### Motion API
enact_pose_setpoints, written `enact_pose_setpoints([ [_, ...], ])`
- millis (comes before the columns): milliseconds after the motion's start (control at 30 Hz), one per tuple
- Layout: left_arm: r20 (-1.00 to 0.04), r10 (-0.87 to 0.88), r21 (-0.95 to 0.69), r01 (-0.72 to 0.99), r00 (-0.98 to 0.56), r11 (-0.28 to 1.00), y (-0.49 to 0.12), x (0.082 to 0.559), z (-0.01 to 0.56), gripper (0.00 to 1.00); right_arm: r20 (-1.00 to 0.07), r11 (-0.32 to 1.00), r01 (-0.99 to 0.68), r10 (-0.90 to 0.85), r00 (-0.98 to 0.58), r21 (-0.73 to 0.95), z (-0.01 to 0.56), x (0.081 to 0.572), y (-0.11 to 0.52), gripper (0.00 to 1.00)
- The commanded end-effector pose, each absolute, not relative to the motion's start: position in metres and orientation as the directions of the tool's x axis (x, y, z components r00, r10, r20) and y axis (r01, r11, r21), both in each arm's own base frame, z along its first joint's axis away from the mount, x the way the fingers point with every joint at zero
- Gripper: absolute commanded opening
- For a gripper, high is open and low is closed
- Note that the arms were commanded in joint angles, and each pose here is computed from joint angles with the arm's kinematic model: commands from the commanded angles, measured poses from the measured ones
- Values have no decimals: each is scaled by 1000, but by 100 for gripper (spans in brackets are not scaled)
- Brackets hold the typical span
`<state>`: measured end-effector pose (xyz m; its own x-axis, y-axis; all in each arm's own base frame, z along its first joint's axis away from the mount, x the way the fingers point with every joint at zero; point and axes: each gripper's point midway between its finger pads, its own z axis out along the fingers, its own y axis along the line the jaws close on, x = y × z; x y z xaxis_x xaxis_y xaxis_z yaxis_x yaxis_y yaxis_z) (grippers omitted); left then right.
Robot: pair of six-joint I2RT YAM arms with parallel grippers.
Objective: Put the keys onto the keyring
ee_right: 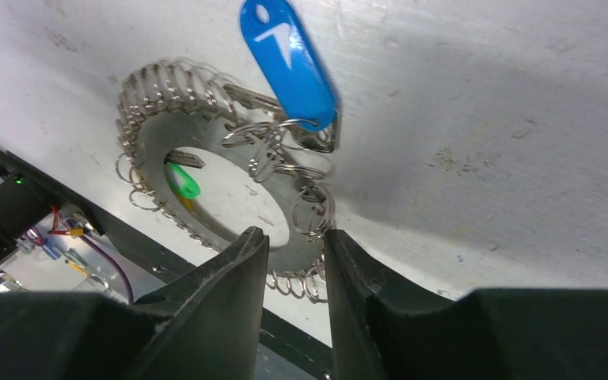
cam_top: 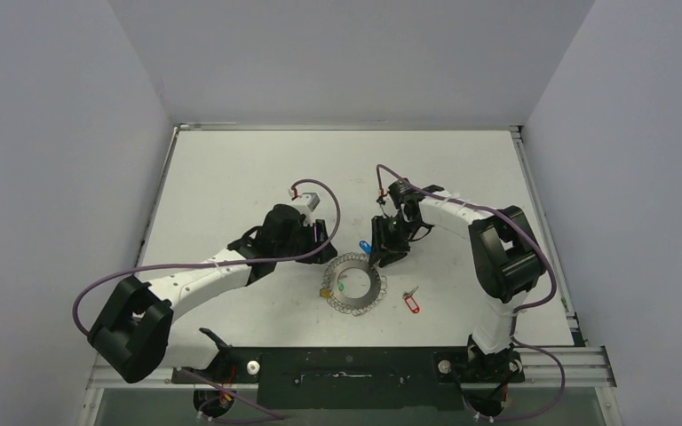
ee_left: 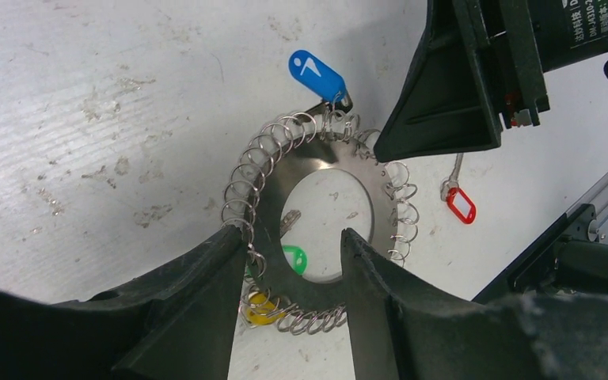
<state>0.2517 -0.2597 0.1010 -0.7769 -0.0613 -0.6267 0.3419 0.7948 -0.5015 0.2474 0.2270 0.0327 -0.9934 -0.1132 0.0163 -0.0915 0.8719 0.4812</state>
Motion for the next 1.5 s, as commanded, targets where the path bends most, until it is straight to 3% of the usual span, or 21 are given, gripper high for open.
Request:
enact_pose_setpoints([
  [0,-699,-70,-533,453,-712,715,-292,269,140,45,-79,820,-88,-52,-996,566,68,265,239,37],
  [233,-698,9,-560,553,-716,617,-336,260,137,41,-111,825,-57,6,-994,562,82,276,214,40],
  [467,-694,124,-564,643,-709,518,-378,247,128,38,-87,833,-17,37,-996,553,76,270,193,27],
  [633,-713,210,-500,695,-669,517,-384,248,108,36,-77,837,-17,29,-997,547,73,263,189,25],
  [767,-773,300,-390,792,-559,469,-385,247,95,35,-73,841,-18,25,-997,541,73,259,186,24],
  [933,-890,356,-157,925,-284,347,-383,248,90,34,-73,844,-18,26,-997,536,74,256,182,24],
  [1100,-935,352,49,965,-47,258,-383,247,90,33,-69,845,-11,30,-997,535,74,254,179,24],
  [1467,-937,333,191,955,108,228,-395,260,77,28,-63,841,-1,40,-997,541,74,252,172,24],
])
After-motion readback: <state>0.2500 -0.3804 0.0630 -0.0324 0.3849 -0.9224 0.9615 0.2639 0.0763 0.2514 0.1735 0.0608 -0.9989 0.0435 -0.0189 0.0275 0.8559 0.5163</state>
